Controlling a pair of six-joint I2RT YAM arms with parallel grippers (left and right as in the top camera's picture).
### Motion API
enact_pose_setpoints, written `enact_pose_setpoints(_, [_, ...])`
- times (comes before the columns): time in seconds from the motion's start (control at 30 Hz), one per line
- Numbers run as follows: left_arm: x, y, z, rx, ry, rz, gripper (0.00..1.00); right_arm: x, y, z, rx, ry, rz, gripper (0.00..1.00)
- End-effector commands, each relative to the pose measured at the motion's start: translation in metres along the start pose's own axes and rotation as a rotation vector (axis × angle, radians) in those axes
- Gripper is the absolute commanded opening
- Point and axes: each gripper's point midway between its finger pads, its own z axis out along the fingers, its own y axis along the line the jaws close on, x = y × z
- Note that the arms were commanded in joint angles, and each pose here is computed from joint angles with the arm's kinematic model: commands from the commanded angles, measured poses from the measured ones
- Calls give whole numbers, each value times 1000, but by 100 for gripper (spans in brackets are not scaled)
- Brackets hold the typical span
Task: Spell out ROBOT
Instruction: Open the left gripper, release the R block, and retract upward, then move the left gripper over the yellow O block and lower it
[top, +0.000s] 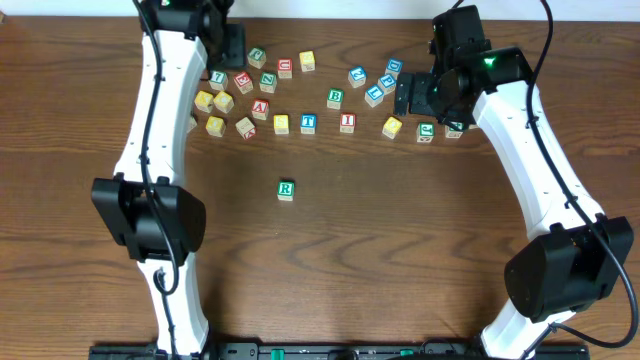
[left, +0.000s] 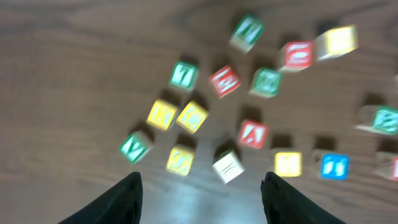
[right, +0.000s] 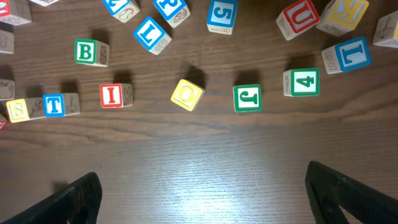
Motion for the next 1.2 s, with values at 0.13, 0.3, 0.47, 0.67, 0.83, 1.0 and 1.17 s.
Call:
enact_pose_setpoints(0.13, [40,32,52,-33,206,-87,59,0,3,2,3,3,0,99])
enact_pose_setpoints(0.3, [57,35,70,-39,265,-65,59,0,3,2,3,3,0,99])
enact_pose_setpoints(0.47, [74,37,86,-44,311,-58,59,0,3,2,3,3,0,99])
enact_pose_setpoints(0.67, [83,42,103,-48,320,-69,59,0,3,2,3,3,0,99])
enact_pose_setpoints(0.83, [87,39,113,-32,317,-47,59,0,3,2,3,3,0,99])
enact_pose_setpoints(1.0, [95,31,121,18,333,-17,59,0,3,2,3,3,0,99])
enact_pose_setpoints(1.17, [105,30,128,16,355,-16,59,0,3,2,3,3,0,99])
